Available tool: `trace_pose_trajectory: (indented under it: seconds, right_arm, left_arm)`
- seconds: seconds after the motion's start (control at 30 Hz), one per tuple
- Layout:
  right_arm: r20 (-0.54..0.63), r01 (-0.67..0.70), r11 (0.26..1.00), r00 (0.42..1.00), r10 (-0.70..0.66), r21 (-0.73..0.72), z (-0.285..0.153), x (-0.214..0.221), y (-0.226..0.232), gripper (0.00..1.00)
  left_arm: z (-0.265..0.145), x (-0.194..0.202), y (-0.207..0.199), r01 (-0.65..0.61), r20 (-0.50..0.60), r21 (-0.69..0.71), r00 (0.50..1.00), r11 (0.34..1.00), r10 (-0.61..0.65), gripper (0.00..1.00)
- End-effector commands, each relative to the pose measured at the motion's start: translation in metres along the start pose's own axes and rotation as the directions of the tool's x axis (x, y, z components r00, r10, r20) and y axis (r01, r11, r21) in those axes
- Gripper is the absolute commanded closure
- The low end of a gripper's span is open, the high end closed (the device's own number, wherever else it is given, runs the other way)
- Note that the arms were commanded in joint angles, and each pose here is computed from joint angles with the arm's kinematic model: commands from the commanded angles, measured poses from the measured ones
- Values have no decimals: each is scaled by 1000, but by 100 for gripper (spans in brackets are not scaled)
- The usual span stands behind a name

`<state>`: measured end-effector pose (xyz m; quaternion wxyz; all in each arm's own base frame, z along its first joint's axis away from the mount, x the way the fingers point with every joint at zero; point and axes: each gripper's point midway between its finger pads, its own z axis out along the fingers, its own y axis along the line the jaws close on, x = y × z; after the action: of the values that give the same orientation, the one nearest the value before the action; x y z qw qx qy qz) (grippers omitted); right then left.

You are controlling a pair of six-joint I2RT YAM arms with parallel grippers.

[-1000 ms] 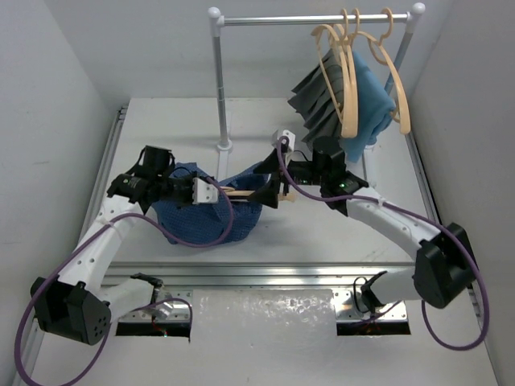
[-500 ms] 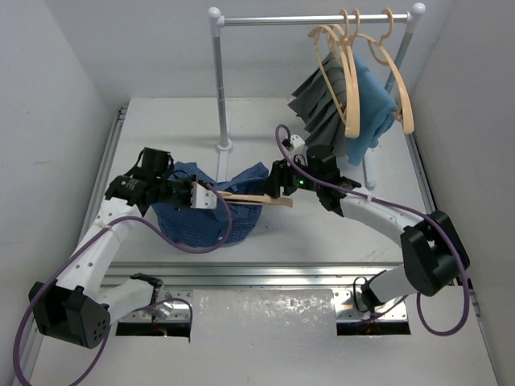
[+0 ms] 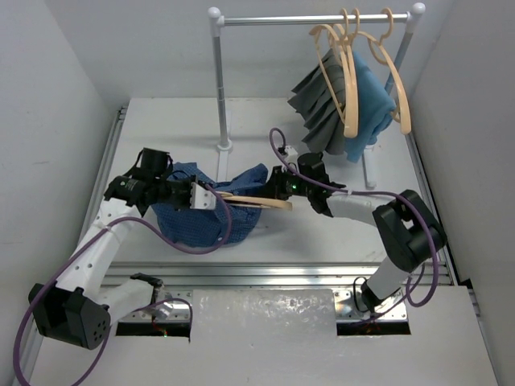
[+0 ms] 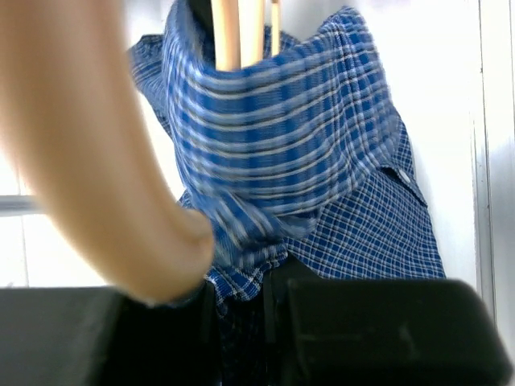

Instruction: Place the shirt on the hanger

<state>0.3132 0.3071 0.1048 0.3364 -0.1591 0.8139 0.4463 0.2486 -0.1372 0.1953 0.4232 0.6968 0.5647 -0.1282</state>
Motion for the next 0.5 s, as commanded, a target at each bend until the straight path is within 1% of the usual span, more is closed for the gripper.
trace_pose_trajectory:
  seconds: [0.0,0.03,0.07,0.1,0.13,0.2,0.23,0.27,0.33,0.4,0.47]
  right_arm:
    - [117,-75,994,991,65,82,-17,-18,-24,100]
    - [166,-127,983,981,104,133,-27,-22,-39,100]
    - [219,-143,979,970,109,143,-40,-31,-44,100]
    - [244,-186,965,960,138,186,-55,-24,-64,100]
    - [256,-165,963,961,108,215,-62,-26,-70,100]
    - [227,-123,959,972,64,256,-69,-24,-73,100]
    - [204,-80,962,979,26,262,-70,-22,-73,100]
    - [170,-77,960,985,31,269,-72,-14,-74,100]
    - [146,-45,955,989,1,294,-77,-9,-76,100]
    - [130,-54,944,991,12,326,-85,2,-83,100]
    - [142,-37,941,990,-12,336,-94,-1,-79,100]
  left_arm:
    - [-22,-23,32,-78,47,-121,995,990,84,100]
    - [-28,-15,37,-67,23,-145,997,987,71,100]
    - [-33,-13,41,-78,10,-160,997,984,81,100]
    - [-36,-10,43,-81,0,-167,997,983,82,100]
    - [-40,-9,47,-90,-7,-182,996,979,90,100]
    - [-41,-9,50,-89,-2,-183,996,979,90,100]
    - [-40,-13,51,-90,18,-185,995,979,95,100]
    - [-41,-17,58,-79,32,-204,996,976,87,100]
    - [-42,-19,65,-70,42,-227,996,971,82,100]
    - [-41,-14,71,-82,22,-252,996,964,91,100]
    - [-37,8,72,-98,-58,-263,995,960,85,100]
